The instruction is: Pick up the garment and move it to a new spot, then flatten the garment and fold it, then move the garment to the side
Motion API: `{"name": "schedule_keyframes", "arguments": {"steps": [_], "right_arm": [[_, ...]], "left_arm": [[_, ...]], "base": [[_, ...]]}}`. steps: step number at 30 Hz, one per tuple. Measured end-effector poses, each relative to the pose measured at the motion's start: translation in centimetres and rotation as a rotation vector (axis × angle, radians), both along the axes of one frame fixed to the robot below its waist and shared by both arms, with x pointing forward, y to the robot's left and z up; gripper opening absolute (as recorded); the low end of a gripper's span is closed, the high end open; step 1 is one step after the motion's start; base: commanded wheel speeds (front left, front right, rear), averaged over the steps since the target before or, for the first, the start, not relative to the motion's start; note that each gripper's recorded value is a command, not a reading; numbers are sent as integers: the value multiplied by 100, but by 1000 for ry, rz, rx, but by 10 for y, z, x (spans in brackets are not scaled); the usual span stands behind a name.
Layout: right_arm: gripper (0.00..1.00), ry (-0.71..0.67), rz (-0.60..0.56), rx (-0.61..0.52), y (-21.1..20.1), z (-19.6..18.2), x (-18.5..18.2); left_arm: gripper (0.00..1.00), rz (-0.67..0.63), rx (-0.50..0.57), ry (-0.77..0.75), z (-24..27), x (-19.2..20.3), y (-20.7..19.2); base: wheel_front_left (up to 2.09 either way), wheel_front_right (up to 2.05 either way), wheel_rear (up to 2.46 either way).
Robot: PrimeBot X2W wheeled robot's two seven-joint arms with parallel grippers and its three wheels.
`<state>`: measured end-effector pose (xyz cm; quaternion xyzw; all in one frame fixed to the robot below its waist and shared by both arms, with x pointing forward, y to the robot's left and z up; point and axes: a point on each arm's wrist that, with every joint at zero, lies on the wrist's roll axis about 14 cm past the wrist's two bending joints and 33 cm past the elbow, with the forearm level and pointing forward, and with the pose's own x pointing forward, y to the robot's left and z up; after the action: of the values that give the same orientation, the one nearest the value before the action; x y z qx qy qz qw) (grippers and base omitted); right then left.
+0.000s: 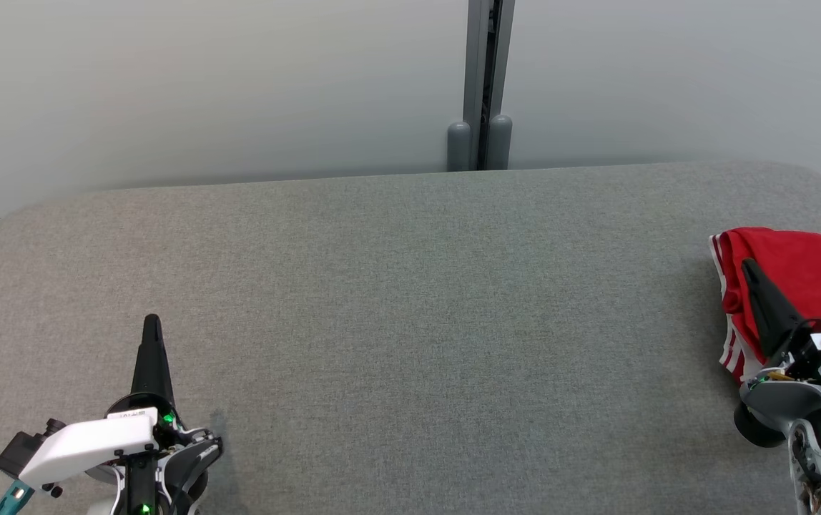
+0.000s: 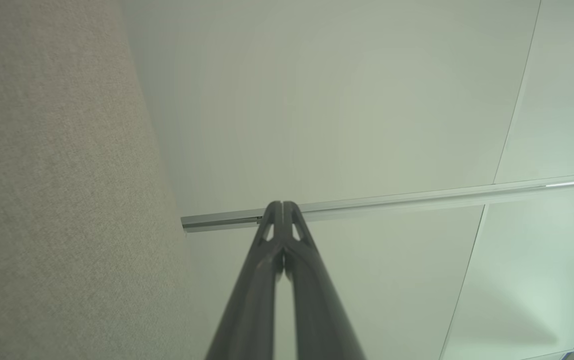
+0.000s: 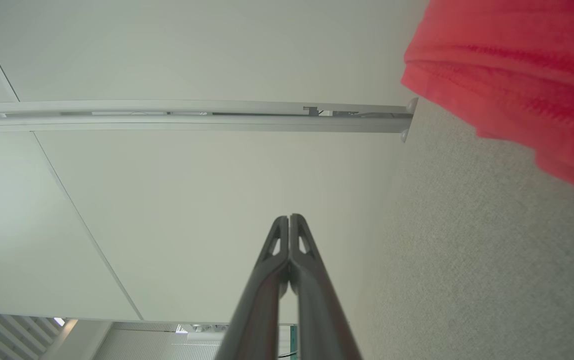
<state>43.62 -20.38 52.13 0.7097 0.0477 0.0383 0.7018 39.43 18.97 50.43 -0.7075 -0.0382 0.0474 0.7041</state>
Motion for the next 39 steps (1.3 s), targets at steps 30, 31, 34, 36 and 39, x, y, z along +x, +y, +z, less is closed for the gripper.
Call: {"name": "schedule_keyframes", "arguments": {"steps": [30, 31, 34, 36, 39], "right_arm": [[0, 0, -2, 2, -1, 0, 0], [0, 0, -2, 2, -1, 0, 0], [0, 0, -2, 2, -1, 0, 0], [0, 0, -2, 1, -1, 0, 0], [0, 0, -3, 0, -1, 0, 0]], "left_arm": [[0, 0, 0, 0, 0, 0, 0], [0, 0, 0, 0, 0, 0, 0], [0, 0, 0, 0, 0, 0, 0], [0, 0, 0, 0, 0, 0, 0], [0, 0, 0, 0, 0, 0, 0]], "base": [[0, 0, 0], [0, 0, 0], [0, 0, 0], [0, 0, 0], [0, 0, 0]]}}
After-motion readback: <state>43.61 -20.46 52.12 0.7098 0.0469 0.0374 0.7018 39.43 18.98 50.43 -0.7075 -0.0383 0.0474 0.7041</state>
